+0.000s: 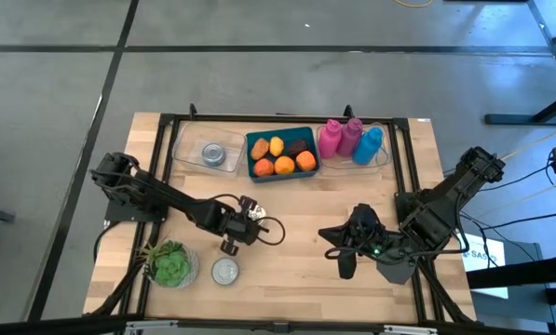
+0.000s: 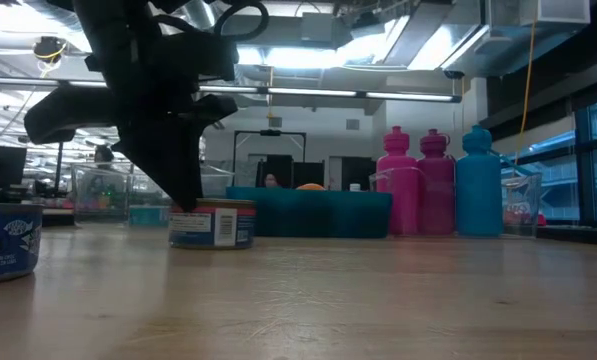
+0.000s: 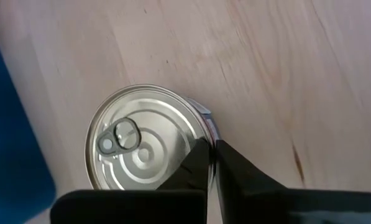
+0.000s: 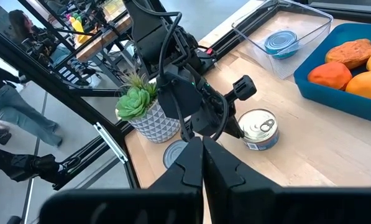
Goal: Pick & Place Food Item
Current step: Put the blue pink tuna can into the left transparent bin
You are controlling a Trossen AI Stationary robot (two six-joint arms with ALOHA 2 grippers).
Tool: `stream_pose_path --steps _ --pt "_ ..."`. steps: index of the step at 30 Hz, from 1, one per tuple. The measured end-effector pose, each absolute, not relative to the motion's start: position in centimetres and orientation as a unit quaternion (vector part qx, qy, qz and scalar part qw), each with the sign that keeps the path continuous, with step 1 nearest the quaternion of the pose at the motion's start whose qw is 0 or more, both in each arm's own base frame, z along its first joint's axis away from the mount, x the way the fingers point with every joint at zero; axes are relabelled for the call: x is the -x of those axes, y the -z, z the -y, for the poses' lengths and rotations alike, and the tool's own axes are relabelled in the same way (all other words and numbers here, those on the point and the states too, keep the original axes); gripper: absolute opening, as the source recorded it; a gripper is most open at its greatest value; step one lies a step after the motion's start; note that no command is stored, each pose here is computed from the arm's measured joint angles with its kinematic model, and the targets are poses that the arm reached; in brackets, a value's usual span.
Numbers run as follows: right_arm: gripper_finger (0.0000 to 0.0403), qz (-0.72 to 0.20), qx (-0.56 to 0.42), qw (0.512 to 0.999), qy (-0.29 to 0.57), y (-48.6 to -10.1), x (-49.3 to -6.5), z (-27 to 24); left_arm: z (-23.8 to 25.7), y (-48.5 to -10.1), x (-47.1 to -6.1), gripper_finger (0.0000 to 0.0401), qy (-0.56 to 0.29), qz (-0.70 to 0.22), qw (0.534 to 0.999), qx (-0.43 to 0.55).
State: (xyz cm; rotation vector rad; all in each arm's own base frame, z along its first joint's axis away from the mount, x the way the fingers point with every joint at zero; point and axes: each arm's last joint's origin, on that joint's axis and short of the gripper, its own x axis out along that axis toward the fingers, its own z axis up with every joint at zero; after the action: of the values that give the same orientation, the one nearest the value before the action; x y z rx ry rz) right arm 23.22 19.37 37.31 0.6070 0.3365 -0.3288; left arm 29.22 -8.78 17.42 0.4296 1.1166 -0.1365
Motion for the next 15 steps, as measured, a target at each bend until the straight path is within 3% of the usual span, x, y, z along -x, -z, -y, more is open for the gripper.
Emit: stream_pose_path --steps 15 --pt "0.0006 -0.164 -0.294 0.928 0.161 -37.3 -23.2 -19.4 8.3 -22.1 -27.2 0.0001 0.055 -0.467 0.865 -0.174"
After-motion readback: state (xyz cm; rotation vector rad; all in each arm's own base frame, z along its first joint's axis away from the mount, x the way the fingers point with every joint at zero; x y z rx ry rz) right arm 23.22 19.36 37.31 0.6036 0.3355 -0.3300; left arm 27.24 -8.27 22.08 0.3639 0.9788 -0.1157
